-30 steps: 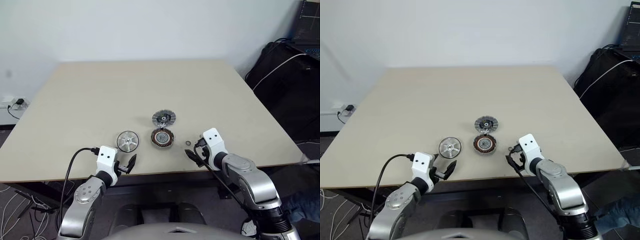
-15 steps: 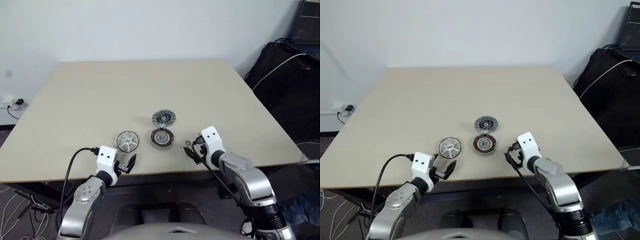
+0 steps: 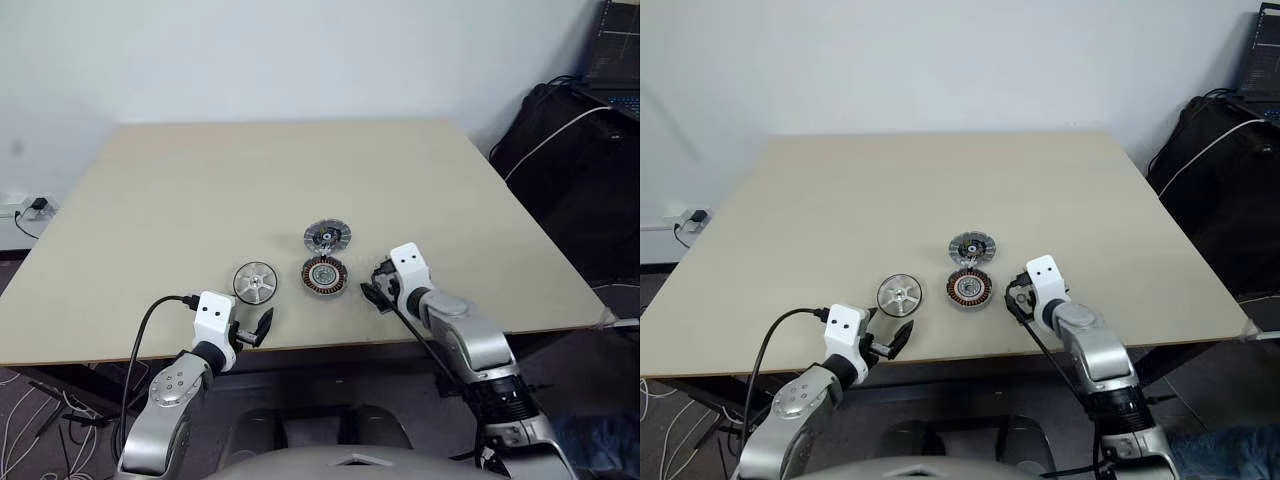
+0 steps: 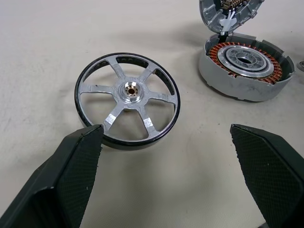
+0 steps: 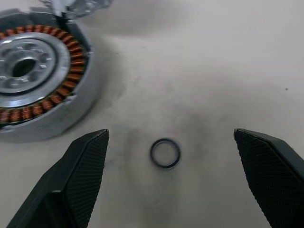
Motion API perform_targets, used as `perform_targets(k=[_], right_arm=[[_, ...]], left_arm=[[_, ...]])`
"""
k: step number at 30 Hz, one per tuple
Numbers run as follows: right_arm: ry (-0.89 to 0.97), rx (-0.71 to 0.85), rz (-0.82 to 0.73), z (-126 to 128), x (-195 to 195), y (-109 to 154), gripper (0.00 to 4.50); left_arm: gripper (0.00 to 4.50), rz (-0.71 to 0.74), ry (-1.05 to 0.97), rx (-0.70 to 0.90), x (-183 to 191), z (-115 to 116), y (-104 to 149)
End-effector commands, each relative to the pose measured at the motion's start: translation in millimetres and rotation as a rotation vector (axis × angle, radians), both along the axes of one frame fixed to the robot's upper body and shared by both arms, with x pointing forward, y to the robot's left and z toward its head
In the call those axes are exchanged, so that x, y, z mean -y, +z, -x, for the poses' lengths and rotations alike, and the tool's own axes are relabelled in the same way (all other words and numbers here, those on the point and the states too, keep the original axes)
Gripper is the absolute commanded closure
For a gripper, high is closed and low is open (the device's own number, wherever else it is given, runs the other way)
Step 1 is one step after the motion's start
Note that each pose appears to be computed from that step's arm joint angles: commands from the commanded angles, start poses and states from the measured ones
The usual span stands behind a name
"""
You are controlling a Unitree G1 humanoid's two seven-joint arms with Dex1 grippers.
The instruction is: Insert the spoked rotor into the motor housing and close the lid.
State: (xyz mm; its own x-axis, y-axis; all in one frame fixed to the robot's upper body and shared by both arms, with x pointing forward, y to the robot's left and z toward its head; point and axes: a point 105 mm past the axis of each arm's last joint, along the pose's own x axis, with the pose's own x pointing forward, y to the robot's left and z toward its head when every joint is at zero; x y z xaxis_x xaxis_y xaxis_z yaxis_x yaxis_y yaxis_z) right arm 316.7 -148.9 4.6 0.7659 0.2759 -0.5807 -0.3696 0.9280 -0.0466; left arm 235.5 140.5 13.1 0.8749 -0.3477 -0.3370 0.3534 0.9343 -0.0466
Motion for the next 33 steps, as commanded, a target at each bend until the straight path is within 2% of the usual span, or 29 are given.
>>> perform_targets(k=[1, 9, 10, 12, 18, 22, 30, 33], right_arm=[[0.004, 0.039, -0.007, -9, -5, 5, 0.02], [-0.011, -0.035, -0.031, -4, -5, -17, 0.02], [-0.018, -0.047, -0.040, -3, -5, -20, 0.20], [-0.024, -0.058, -0.048, -1, -5, -22, 0.59], [-0.027, -0.071, -0.049, 4, -1, -23, 2.54], [-0.015, -0.057, -0.060, 6, -2, -13, 3.82], [0.095, 0.094, -0.072, -1, -23, 40, 3.83], [0.131, 0.135, -0.080, -8, -37, 53, 3.83]], left_arm=[[0.00, 0.011, -0.007, 0.058, 4, -4, 15], [0.00, 0.016, -0.019, 0.059, 7, -4, 16], [0.00, 0.016, -0.020, 0.060, 7, -3, 16], [0.00, 0.016, -0.020, 0.060, 7, -3, 16], [0.00, 0.015, -0.014, 0.057, 6, -3, 16], [0.00, 0.016, -0.013, 0.056, 6, -2, 16], [0.00, 0.020, -0.019, 0.056, 8, -4, 15], [0.00, 0.022, -0.022, 0.057, 8, -5, 15]])
